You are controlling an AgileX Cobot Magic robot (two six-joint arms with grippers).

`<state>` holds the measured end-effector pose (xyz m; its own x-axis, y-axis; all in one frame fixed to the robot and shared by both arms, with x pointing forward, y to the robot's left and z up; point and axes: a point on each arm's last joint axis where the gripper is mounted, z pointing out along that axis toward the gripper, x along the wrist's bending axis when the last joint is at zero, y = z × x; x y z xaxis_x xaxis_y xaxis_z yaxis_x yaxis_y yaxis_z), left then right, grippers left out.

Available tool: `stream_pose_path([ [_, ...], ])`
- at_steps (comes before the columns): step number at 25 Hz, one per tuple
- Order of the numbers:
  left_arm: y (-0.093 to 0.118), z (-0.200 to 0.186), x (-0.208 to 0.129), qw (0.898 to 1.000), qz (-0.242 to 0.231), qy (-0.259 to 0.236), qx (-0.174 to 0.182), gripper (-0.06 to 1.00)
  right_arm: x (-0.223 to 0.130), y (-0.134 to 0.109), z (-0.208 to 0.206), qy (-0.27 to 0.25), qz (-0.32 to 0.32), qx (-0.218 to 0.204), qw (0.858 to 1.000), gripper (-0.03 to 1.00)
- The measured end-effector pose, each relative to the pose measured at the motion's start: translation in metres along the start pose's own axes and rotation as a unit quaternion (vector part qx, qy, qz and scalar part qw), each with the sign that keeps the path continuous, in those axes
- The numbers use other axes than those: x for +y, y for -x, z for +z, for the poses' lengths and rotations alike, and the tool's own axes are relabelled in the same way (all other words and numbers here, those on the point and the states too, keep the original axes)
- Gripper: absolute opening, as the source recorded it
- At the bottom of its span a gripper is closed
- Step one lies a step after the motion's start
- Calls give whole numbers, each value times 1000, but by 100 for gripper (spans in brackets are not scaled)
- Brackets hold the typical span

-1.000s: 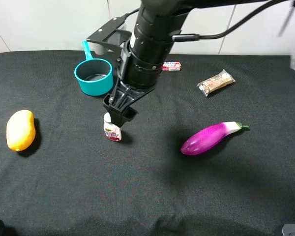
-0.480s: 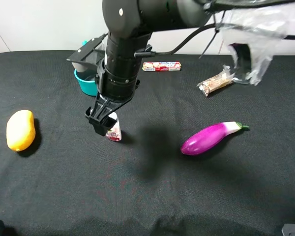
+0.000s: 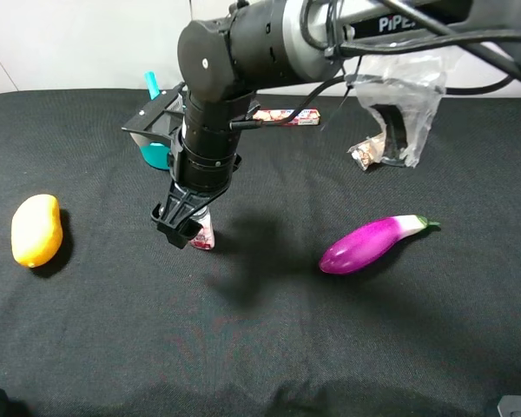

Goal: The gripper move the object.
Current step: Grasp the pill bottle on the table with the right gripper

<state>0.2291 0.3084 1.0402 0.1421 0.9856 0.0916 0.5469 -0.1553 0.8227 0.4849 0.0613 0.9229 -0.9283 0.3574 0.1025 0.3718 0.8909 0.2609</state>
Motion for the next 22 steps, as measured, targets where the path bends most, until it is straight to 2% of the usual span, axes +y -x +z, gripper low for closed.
stream_pose_path([
  [22,0,0,0,1000,0,0,0,99,-3,8,42,-4,5,-9,1000,69],
])
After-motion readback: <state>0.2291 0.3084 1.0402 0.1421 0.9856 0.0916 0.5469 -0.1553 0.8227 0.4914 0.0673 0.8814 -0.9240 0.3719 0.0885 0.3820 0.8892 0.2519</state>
